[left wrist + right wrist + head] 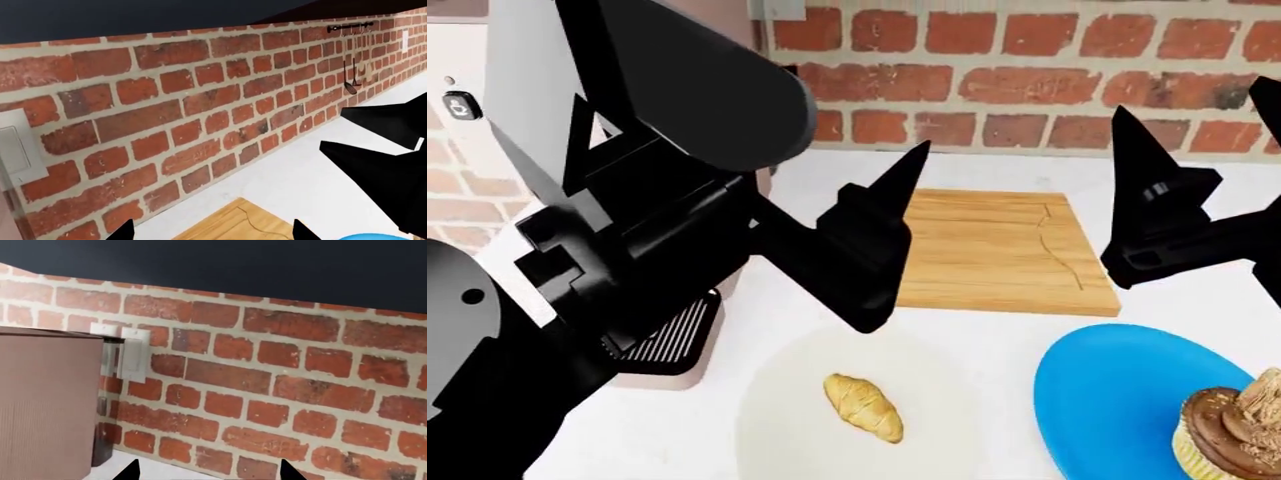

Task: From the different types of pastries on the counter, select a croissant and place it on the cutting board. Then retrieve a jar of jam from the cabinet and place it alongside the croissant on the cutting board.

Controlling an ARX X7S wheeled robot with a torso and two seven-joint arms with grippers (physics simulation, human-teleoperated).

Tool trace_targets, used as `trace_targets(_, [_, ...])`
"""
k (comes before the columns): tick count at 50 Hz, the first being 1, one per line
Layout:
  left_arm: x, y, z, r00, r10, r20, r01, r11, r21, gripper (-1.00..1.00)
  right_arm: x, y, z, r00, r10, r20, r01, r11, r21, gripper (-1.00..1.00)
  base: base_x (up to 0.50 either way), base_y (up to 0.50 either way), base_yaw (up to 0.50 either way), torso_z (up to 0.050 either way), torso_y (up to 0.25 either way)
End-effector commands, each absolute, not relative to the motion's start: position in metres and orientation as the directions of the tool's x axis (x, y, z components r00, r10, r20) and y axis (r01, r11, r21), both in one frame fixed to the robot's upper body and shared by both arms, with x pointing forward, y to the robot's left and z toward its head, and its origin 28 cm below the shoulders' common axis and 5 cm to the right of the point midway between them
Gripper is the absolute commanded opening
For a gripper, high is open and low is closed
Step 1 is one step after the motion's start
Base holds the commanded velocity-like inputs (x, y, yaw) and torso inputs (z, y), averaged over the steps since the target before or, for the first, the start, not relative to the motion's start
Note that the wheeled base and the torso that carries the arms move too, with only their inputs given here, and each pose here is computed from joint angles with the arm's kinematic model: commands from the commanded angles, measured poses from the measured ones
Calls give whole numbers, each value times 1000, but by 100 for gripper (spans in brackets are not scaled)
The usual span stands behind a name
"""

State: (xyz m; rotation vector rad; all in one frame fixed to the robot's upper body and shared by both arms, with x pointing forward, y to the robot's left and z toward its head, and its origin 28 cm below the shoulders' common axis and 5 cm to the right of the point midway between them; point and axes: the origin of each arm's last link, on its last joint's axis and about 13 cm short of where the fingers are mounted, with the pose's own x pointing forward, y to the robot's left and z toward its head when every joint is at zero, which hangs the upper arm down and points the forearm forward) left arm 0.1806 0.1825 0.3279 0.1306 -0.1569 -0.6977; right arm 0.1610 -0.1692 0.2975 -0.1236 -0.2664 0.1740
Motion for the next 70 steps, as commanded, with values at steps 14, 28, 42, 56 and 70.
trace_targets(14, [179,180,329,756,-649,89,630,758,172,100,154,-175,301,955,197,223,-159,971,-178,100,0,0,0,17,0])
trace_targets(28, [176,180,329,755,-649,89,630,757,173,100,135,-170,301,927,363,93,-325,903,-282,100,92,6,0,0,0])
trace_targets(42, [175,184,342,771,-621,142,602,783,157,100,121,-145,284,818,557,-144,-569,745,-349,100,0,0,0,0,0])
trace_targets(56, [173,183,348,762,-627,162,608,779,157,100,136,-125,272,732,627,-265,-679,642,-355,100,0,0,0,0,0])
trace_targets(70, [168,180,345,744,-653,141,629,756,181,100,150,-106,267,639,679,-360,-768,543,-339,100,0,0,0,0,0])
